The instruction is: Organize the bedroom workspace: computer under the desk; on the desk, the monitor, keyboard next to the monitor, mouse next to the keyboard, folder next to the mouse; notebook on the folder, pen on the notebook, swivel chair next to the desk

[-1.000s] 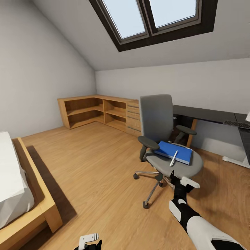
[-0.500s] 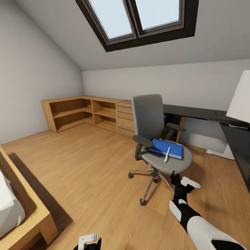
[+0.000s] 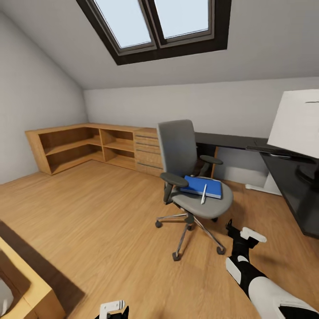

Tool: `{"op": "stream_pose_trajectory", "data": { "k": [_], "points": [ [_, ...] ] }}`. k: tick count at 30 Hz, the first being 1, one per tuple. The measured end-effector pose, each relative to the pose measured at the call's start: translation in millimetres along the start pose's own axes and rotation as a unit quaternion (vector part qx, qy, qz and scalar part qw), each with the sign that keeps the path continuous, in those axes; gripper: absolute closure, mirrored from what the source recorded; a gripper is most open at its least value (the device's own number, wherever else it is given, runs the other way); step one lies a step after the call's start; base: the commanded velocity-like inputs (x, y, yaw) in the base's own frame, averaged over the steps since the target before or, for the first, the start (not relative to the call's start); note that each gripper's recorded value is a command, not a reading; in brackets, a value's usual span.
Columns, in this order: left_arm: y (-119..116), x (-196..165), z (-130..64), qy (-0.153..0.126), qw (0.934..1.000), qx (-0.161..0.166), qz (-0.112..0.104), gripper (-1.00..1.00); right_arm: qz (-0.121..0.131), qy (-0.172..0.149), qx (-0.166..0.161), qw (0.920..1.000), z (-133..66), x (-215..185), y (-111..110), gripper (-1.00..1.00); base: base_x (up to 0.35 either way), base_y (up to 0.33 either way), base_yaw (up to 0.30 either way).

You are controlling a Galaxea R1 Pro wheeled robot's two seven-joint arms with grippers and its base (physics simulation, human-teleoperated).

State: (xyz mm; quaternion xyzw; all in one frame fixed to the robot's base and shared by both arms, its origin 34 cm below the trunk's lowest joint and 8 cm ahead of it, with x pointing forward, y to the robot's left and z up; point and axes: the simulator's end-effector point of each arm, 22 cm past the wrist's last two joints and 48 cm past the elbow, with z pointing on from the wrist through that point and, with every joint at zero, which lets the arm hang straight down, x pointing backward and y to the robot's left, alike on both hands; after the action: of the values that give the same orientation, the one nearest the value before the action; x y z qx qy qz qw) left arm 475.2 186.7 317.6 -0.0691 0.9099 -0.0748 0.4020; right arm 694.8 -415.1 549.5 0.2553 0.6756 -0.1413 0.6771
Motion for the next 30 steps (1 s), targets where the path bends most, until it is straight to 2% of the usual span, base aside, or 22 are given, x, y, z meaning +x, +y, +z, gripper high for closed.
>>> {"op": "stream_pose_trajectory", "data": {
  "k": [6,12,14,17,20,22,24,26,30],
  "points": [
    [-1,0,0.0,-0.001,1.0000,0.000,-0.001,-1.00,-0.006,-0.002,-0.001,1.0000,1.6,-1,-3,-1.00,0.002,0.002,-0.241],
    [-1,0,0.0,-0.002,1.0000,0.000,-0.002,-1.00,-0.007,-0.001,-0.003,1.0000,0.6,0,-2,-1.00,0.000,0.000,-0.058],
    [-1,-1,0.0,-0.002,1.0000,0.000,-0.002,-1.00,-0.011,0.007,-0.003,0.9999,-1.9,7,-2,-1.00,0.000,0.000,-0.014],
    [-1,0,0.0,-0.002,1.0000,0.000,-0.001,-1.00,-0.020,0.021,-0.021,0.9994,-6.9,19,2,-1.00,0.000,0.000,-0.007],
    [-1,0,0.0,-0.002,1.0000,0.001,-0.001,-1.00,-0.022,0.039,-0.065,0.9968,-11.3,31,19,-1.00,0.000,0.000,-0.003],
    [-1,0,0.0,-0.002,1.0000,0.001,-0.001,-1.00,-0.021,0.051,-0.080,0.9953,-12.7,37,24,-1.00,0.000,0.000,-0.001],
    [-1,0,0.0,-0.002,1.0000,0.001,-0.001,-1.00,-0.017,0.077,-0.092,0.9927,-12.1,46,26,-1.00,0.000,0.000,0.000],
    [-1,0,0.0,-0.002,1.0000,0.001,-0.001,-1.00,-0.012,0.085,-0.091,0.9922,-7.4,45,22,-1.00,0.000,0.000,0.000],
    [-1,0,0.0,-0.002,1.0000,0.001,-0.001,-1.00,0.014,0.104,-0.093,0.9901,5.7,37,17,-1.00,0.000,0.000,0.000]
  ]
}}
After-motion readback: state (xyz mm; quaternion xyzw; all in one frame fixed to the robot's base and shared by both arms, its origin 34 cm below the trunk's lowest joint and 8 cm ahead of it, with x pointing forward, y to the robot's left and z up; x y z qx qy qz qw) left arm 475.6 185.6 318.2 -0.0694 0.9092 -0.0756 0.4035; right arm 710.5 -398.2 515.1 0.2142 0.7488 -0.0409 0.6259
